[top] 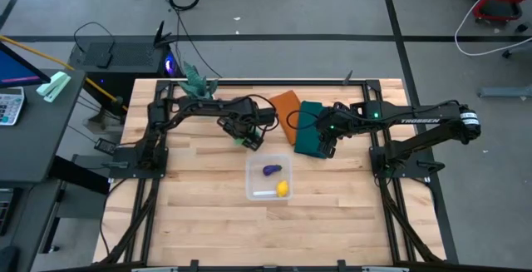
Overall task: Pick and placing Produce into tupperware
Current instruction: Put the green pear into the transparent container
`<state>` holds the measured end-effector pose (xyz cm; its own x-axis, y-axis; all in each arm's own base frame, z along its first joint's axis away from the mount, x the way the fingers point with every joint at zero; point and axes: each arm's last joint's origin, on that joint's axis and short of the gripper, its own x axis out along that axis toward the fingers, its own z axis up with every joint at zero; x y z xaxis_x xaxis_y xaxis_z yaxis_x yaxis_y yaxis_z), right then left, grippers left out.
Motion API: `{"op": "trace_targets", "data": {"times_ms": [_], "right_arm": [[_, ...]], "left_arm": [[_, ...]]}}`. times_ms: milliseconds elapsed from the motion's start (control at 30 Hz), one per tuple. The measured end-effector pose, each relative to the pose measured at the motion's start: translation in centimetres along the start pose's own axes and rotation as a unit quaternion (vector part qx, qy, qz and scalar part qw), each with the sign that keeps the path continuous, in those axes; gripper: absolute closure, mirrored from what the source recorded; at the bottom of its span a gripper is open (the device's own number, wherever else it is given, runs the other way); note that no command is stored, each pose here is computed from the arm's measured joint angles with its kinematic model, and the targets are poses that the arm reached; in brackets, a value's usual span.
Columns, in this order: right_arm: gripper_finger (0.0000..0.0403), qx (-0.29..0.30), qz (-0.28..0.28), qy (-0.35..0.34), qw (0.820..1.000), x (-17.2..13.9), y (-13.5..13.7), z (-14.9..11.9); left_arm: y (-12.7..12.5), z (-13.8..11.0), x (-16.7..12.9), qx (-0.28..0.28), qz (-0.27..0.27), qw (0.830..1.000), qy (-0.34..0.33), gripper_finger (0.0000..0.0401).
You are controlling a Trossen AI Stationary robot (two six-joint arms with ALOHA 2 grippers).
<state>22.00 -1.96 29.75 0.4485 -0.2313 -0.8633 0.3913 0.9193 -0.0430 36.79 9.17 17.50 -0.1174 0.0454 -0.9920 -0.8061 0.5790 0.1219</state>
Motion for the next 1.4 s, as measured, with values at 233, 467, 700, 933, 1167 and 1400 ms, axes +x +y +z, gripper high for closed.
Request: {"op": "trace_targets", "data": {"times_ms": [233, 467, 700, 933, 1167, 1400], "right_arm": [[0.0225, 0.001, 0.001, 0.0, 1.0, 0.0, 0.0, 0.0], [0.0225, 0.001, 0.001, 0.0, 1.0, 0.0, 0.01, 0.0], [0.0225, 0.002, 0.002, -0.002, 1.0, 0.0, 0.02, 0.04], [0.0225, 0.002, 0.003, -0.004, 1.0, 0.0, 0.04, 0.08], [0.0225, 0.002, 0.004, -0.006, 1.0, 0.0, 0.05, 0.13], [0.0225, 0.002, 0.004, -0.006, 1.0, 0.0, 0.05, 0.13]], "left_arm": [[0.19, 0.27, 0.02, -0.004, 0.002, 1.0, -0.007, 0.0121], [0.01, 0.61, 0.02, -0.005, -0.011, 1.0, -0.022, 0.0119], [0.01, 0.6, 0.02, 0.004, -0.01, 1.0, -0.022, 0.0125], [0.03, 0.62, 0.02, 0.004, -0.01, 1.0, -0.022, 0.0127], [0.08, 0.68, 0.02, 0.004, -0.008, 1.0, -0.024, 0.0123], [0.09, 0.66, 0.08, 0.01, -0.008, 1.0, -0.024, 0.0095]]}}
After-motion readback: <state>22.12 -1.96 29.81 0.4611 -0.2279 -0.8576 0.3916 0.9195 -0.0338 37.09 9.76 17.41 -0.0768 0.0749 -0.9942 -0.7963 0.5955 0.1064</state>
